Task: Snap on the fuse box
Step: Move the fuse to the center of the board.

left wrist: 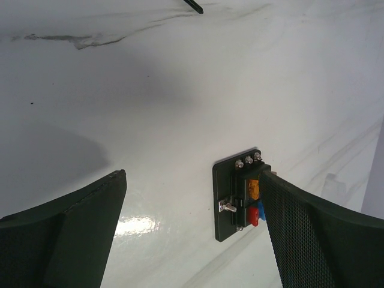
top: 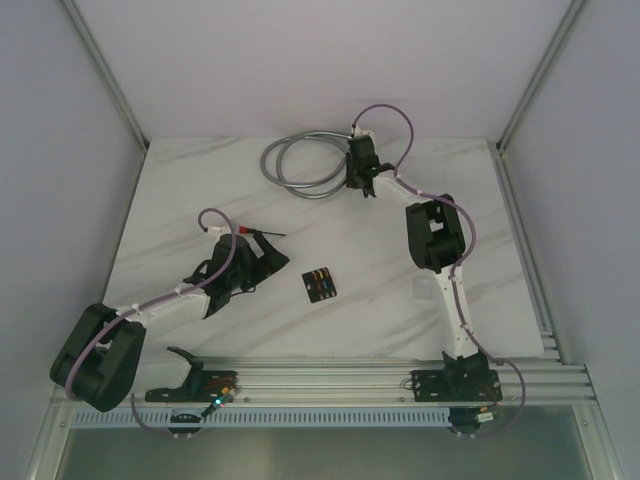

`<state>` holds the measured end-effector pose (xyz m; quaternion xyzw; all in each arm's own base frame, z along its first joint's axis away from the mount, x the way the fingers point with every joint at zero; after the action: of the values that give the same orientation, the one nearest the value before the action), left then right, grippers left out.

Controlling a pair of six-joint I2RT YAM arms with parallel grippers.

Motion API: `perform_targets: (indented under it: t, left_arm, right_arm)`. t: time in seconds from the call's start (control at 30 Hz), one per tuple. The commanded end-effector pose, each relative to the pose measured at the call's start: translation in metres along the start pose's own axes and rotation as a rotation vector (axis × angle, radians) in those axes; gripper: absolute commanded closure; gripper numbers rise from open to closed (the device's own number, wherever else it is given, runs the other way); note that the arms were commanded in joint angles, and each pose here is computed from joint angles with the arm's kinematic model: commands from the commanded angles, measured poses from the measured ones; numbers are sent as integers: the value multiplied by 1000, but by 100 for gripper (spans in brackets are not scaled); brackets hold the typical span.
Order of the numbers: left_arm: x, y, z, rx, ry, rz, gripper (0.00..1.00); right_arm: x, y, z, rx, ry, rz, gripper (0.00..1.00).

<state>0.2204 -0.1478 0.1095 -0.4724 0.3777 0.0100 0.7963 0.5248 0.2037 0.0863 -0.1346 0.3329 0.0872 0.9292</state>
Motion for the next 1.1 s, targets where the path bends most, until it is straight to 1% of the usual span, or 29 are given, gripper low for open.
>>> perform_targets:
  t: [0.0, 0.13, 0.3, 0.43, 0.47, 0.6, 0.77, 0.87, 0.97, 1.07]
  left_arm:
    - [-2, -7, 5, 41, -6, -4, 0]
    - [-5, -7, 7, 92, -15, -3, 0]
    - [-13, -7, 11, 146, -46, -13, 0]
    - [-22, -5, 13, 161, -76, -24, 0]
    - [-24, -4, 14, 163, -83, -24, 0]
    - [-32, -2, 14, 173, -99, -33, 0]
    - [-38, 0, 15, 183, -111, -40, 0]
    - [-41, 1, 15, 190, -113, -46, 0]
    - [-44, 0, 15, 200, -115, -57, 0]
    - [-46, 2, 14, 207, -118, -62, 0]
  right_arm:
    - [2, 3, -18, -3, 80, 22, 61]
    - [-15, 3, -28, -39, 117, 30, 66]
    - [-42, 8, -45, -114, 178, 60, 68]
    - [-66, 16, -68, -163, 242, 90, 70]
    - [-73, 18, -80, -176, 270, 97, 70]
    - [-102, 24, -105, -217, 317, 114, 70]
    - [-138, 29, -135, -217, 372, 138, 69]
    - [-159, 30, -148, -214, 396, 154, 67]
    - [-175, 30, -161, -212, 426, 160, 61]
    - [-188, 28, -166, -173, 446, 142, 55]
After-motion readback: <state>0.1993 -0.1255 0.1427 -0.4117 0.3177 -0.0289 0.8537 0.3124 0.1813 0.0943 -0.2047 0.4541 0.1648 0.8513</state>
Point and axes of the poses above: each gripper's point midway between its finger pads, its own x axis out along the fingers, its own y axis along the line the jaws close on, z = x × y, the point moved 9 cm from there along -x, back along the fingers, and after that the axes turned 15 degrees about -x, right-handed, at the moved point
